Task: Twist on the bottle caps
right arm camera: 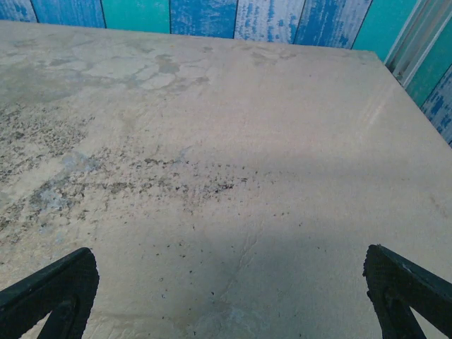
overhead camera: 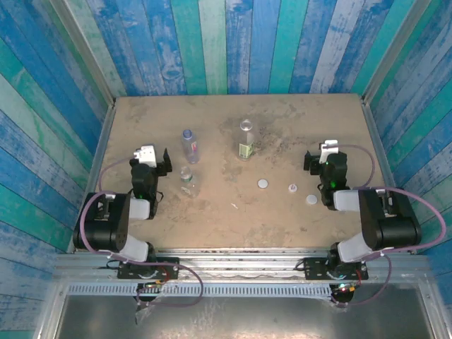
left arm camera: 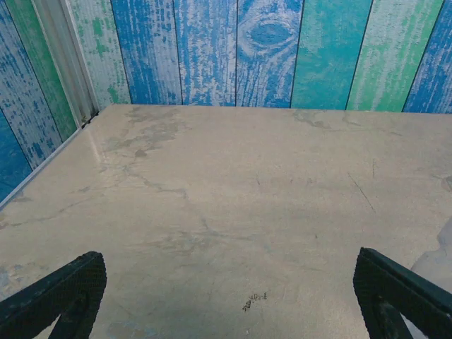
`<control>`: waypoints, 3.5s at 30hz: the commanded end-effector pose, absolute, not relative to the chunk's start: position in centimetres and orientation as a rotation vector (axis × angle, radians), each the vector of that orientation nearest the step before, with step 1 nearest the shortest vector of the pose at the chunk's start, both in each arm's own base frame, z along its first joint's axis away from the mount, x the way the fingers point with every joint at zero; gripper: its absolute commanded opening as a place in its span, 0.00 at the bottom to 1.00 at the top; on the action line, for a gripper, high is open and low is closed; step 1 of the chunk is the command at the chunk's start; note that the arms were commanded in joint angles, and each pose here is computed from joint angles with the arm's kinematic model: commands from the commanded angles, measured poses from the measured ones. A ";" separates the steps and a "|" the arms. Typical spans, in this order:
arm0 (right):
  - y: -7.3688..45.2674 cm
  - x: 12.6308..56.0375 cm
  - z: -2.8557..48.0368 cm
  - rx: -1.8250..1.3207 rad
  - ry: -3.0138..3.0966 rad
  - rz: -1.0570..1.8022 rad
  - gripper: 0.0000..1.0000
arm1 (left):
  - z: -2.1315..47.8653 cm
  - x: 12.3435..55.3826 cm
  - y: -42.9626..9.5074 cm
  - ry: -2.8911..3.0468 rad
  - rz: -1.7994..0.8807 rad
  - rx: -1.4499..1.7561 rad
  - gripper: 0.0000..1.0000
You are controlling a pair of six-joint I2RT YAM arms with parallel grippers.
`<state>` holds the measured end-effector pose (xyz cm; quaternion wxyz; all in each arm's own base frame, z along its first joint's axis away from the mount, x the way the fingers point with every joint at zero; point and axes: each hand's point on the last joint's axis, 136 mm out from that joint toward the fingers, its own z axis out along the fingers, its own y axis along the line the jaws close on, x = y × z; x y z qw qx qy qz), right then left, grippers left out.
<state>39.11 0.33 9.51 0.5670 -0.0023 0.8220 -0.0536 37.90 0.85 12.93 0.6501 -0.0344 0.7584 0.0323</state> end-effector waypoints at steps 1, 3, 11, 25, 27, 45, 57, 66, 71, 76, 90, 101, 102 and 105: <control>0.3 39.6 10.0 0.003 1.916 -0.135 1.00 | 12.8 38.3 1.1 1.728 0.079 -0.089 0.94; 0.3 39.6 10.0 0.003 1.916 -0.133 1.00 | 12.7 38.3 1.1 1.730 0.078 -0.089 0.94; 0.2 39.6 9.9 0.003 1.919 -0.135 1.00 | 12.7 38.3 1.1 1.730 0.079 -0.089 0.94; 0.3 39.5 10.1 0.001 1.915 -0.129 1.00 | 12.7 38.3 1.0 1.730 0.078 -0.087 0.94; 0.4 39.4 10.4 -0.007 1.908 -0.121 1.00 | 13.1 38.4 1.0 1.732 0.078 -0.081 0.94; 7.9 35.6 19.6 -0.257 1.867 0.217 1.00 | 24.9 31.4 -3.6 1.492 0.007 -0.076 0.94; 19.7 35.0 19.7 -0.643 1.854 0.346 1.00 | 22.7 26.9 -11.3 1.496 -0.272 0.258 0.94; 21.6 35.0 19.4 -0.696 1.853 0.375 1.00 | 19.4 28.4 -12.2 1.647 -0.257 0.293 0.94; 21.4 35.1 19.6 -0.703 1.849 0.353 1.00 | 18.5 29.1 -12.3 1.818 -0.245 0.277 0.94; 21.6 35.3 19.7 -0.719 1.844 0.349 1.00 | 17.7 28.7 -11.9 1.905 -0.234 0.268 0.94; 22.4 35.4 19.4 -0.744 1.845 0.383 1.00 | 15.2 29.3 -12.3 2.099 -0.204 0.279 0.84; 22.7 35.3 20.0 -0.750 1.828 0.404 1.00 | 14.7 29.7 -12.0 2.134 -0.167 0.261 0.69; 22.6 35.3 20.0 -0.754 1.827 0.397 1.00 | 14.6 29.7 -12.0 2.139 -0.163 0.261 0.67; 22.5 35.4 20.3 -0.755 1.821 0.383 1.00 | 14.4 29.7 -12.0 2.151 -0.162 0.263 0.57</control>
